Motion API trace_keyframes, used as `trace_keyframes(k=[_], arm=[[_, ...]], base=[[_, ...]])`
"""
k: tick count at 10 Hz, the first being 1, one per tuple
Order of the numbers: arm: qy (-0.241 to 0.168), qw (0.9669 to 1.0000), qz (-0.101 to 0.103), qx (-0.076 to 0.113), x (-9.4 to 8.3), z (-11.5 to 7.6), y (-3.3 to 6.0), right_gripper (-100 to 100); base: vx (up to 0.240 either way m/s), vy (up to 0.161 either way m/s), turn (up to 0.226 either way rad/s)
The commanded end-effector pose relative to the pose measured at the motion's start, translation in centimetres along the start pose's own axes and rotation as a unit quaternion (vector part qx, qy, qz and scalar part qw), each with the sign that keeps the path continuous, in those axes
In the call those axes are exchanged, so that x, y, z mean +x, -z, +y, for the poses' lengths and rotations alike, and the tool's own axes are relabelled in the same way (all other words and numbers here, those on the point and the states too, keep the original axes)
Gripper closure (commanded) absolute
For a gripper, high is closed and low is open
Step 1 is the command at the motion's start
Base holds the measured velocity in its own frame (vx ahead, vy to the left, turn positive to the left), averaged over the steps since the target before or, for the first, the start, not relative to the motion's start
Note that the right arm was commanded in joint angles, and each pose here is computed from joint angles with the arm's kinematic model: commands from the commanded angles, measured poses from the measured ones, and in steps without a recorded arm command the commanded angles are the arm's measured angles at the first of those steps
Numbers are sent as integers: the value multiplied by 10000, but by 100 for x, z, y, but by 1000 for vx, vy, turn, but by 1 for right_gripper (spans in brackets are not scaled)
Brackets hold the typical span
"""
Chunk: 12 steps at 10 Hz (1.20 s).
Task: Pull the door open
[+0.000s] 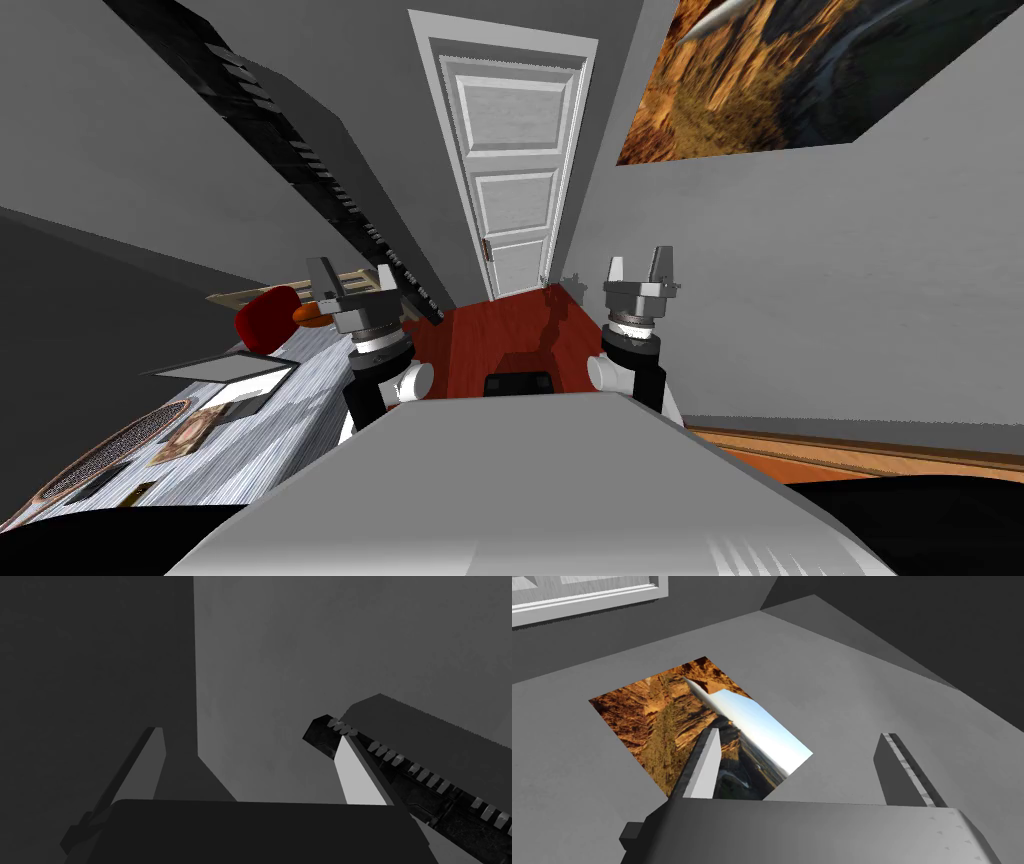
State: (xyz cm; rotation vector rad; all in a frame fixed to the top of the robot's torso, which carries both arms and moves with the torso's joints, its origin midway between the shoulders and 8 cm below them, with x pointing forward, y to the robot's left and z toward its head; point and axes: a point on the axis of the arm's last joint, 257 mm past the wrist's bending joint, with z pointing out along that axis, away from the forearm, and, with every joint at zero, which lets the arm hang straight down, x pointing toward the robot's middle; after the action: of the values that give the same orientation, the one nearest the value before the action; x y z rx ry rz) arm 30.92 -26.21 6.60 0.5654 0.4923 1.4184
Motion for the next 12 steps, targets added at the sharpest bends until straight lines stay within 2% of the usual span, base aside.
trace_keyframes(k=[1, 2, 4, 6, 7, 8, 9, 11, 12], arm=[[-377, 9992, 66, 60, 74, -109, 26, -100], [-466, 9989, 79, 76, 91, -135, 33, -100], [-923, 9955, 147, 161, 183, -269, 71, -100], [-1296, 9911, 194, 239, 259, -380, 106, -100], [-1539, 9874, 224, 295, 311, -452, 131, -100], [-1659, 9853, 238, 324, 337, -489, 144, -100], [-1954, 9796, 268, 399, 402, -578, 179, -100], [-2244, 9729, 296, 478, 468, -668, 216, -100], [-2527, 9654, 321, 562, 534, -756, 256, -100]], base=[[74, 32, -18], [106, 76, 8], [132, 84, -9], [138, 80, -6], [114, 77, -4], [102, 71, -6], [105, 89, -6], [105, 65, -8], [105, 74, -2]])
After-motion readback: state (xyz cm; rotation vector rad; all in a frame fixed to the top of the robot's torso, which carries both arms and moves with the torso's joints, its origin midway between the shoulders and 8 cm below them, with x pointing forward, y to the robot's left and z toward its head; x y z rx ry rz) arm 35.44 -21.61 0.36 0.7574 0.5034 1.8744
